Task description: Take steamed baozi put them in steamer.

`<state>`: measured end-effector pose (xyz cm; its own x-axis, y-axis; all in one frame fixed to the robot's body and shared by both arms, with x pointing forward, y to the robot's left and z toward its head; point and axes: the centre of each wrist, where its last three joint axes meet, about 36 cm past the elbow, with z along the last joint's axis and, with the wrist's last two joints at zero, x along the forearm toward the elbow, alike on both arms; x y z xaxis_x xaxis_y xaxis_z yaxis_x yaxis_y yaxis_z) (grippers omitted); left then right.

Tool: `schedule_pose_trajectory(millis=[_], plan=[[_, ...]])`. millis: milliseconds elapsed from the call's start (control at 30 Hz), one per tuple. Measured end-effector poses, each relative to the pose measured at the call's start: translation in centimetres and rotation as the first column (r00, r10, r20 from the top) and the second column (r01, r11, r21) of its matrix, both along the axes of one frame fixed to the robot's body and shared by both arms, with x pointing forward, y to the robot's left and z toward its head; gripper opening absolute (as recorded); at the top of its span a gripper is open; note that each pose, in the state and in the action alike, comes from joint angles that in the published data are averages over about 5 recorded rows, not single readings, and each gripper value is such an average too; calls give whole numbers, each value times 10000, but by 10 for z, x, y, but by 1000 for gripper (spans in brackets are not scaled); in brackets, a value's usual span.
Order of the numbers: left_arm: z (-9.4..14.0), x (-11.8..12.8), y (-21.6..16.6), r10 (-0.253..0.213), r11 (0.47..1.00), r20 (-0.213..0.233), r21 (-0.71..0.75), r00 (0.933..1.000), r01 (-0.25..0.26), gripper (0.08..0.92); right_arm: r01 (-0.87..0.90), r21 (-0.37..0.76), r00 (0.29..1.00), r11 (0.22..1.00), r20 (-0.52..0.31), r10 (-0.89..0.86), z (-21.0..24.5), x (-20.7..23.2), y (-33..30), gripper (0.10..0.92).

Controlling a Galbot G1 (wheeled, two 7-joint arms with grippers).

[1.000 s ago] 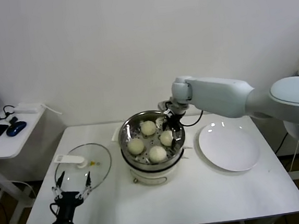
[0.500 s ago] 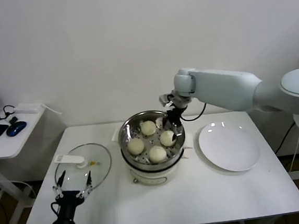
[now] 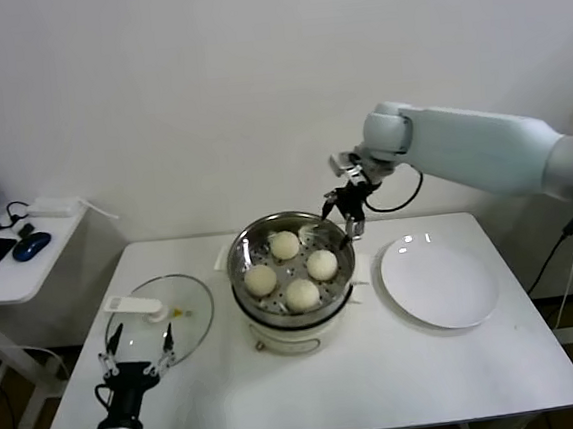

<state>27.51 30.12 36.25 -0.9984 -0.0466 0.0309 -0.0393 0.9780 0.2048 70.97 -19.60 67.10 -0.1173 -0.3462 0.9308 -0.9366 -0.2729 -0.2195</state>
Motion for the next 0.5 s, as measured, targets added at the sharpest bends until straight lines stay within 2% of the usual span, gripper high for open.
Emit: schedule_pose_trajectory(millis=[267,500], plan=[[-1,1,0,-7,10000,34,-69,10000,8,823,957,1972,9918,9757,649,-1104,-8,-16,-59,823],[-2,-1,2,-246,9996,178,-105,9995,248,823,1765,4053,9571,8970,1419,-2525,-29,-42,-106,823]])
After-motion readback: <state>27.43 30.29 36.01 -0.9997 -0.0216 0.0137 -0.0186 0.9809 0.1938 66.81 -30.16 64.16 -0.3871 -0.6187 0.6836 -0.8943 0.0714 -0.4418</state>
